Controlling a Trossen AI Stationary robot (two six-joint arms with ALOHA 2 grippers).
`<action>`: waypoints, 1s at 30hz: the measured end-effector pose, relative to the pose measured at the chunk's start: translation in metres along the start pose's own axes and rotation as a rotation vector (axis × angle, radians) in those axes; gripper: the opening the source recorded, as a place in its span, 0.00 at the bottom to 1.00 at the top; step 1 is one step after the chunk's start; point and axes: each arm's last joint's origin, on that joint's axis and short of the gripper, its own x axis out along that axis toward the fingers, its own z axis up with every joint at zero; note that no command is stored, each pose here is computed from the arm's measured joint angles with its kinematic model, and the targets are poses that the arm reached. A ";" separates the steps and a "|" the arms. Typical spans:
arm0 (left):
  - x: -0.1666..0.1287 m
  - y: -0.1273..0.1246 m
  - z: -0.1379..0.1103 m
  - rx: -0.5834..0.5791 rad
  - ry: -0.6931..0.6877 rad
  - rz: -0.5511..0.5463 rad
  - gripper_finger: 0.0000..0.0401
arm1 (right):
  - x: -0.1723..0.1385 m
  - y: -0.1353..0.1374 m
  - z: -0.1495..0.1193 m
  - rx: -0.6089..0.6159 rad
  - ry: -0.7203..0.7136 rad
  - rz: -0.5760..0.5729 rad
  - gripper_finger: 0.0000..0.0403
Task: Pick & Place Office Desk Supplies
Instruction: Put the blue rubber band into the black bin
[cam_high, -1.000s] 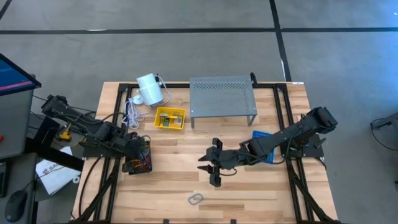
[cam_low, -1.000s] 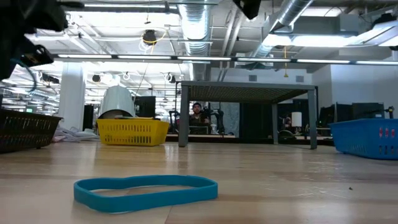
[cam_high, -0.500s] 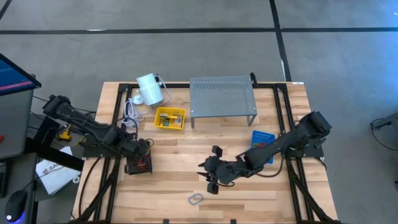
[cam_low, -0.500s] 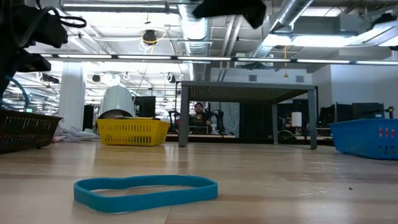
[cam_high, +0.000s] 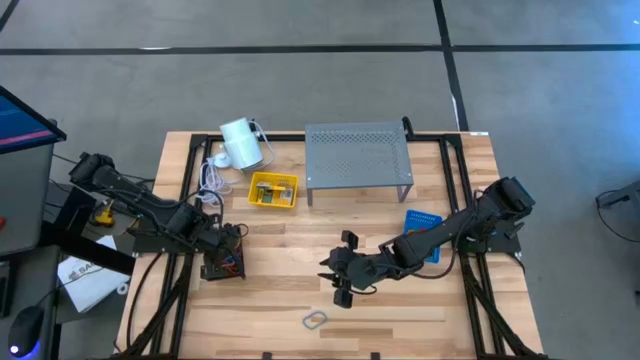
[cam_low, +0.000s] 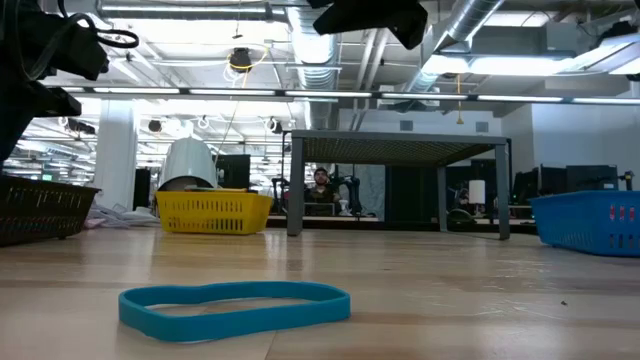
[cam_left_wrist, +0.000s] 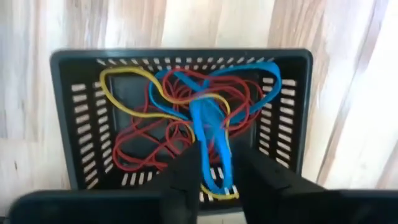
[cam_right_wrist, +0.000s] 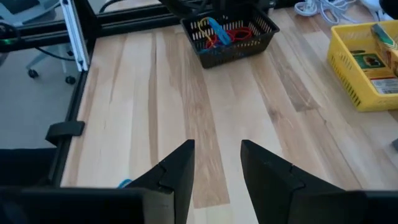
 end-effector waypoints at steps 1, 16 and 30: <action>0.000 0.000 -0.001 -0.001 0.011 -0.001 0.24 | 0.000 0.000 0.000 -0.002 0.003 -0.001 0.32; -0.001 -0.009 0.008 0.001 -0.044 -0.139 0.51 | -0.001 0.006 -0.004 -0.213 0.087 0.240 0.32; -0.033 -0.031 0.037 0.105 -0.515 -0.478 0.53 | -0.014 0.045 0.011 -0.442 0.113 0.343 0.32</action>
